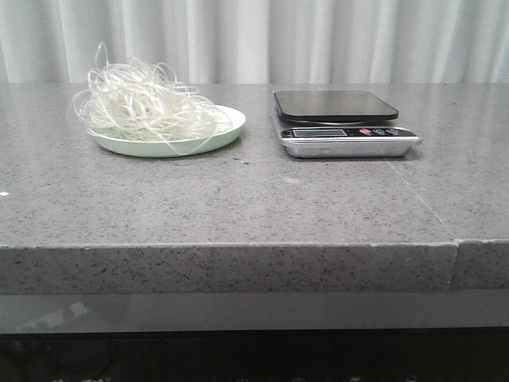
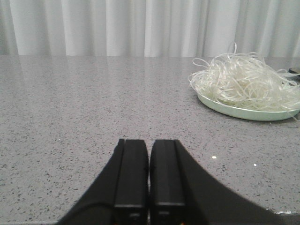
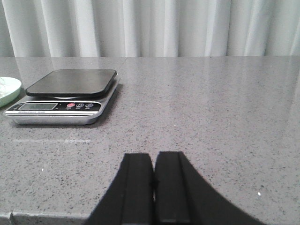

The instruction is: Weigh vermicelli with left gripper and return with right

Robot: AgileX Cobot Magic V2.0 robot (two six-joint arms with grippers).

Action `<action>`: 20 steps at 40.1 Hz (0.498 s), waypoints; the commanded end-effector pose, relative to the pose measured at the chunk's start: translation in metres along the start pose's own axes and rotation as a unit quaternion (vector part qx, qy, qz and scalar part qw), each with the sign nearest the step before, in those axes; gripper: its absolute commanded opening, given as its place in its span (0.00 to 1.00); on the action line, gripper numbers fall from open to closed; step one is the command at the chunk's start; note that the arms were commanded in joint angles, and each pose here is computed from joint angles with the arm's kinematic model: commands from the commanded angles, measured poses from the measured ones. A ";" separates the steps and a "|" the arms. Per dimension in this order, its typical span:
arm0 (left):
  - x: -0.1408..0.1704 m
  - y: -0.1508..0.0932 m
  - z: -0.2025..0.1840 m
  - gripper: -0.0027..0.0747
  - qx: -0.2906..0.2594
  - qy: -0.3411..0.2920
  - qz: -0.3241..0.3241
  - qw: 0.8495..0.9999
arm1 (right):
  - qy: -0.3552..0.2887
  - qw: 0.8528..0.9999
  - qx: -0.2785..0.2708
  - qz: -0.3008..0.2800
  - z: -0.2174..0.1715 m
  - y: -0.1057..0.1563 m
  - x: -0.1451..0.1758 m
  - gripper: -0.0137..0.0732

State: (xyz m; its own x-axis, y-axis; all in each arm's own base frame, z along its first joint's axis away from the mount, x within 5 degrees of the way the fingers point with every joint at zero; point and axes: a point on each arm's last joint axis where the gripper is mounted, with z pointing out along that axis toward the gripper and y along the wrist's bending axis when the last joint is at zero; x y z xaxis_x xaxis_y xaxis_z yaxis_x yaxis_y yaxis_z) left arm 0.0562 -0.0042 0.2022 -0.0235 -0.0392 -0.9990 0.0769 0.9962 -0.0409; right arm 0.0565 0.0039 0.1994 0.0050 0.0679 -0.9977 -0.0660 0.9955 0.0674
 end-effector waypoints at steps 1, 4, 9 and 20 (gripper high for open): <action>0.004 0.000 0.000 0.24 0.003 -0.036 -0.007 0.999 | -0.057 0.998 0.005 0.003 -0.002 -0.001 -0.010 0.35; 0.004 0.000 0.000 0.24 0.003 -0.036 -0.007 0.999 | -0.063 0.998 0.005 0.007 -0.002 -0.001 -0.011 0.35; 0.004 0.000 0.000 0.24 0.003 -0.036 -0.007 0.999 | -0.072 0.997 0.005 0.007 -0.002 -0.001 -0.013 0.35; 0.004 0.000 0.000 0.24 0.003 -0.036 -0.007 0.999 | -0.071 0.997 0.009 0.007 -0.002 -0.001 -0.013 0.35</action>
State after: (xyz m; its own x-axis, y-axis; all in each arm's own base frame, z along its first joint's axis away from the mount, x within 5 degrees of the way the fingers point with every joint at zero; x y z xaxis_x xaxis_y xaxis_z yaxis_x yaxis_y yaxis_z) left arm 0.0562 -0.0042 0.2022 -0.0235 -0.0392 -0.9990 0.0769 0.9962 -0.0409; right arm 0.0565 0.0032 0.2022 0.0348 0.0827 -0.9960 -0.0579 0.9951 0.0806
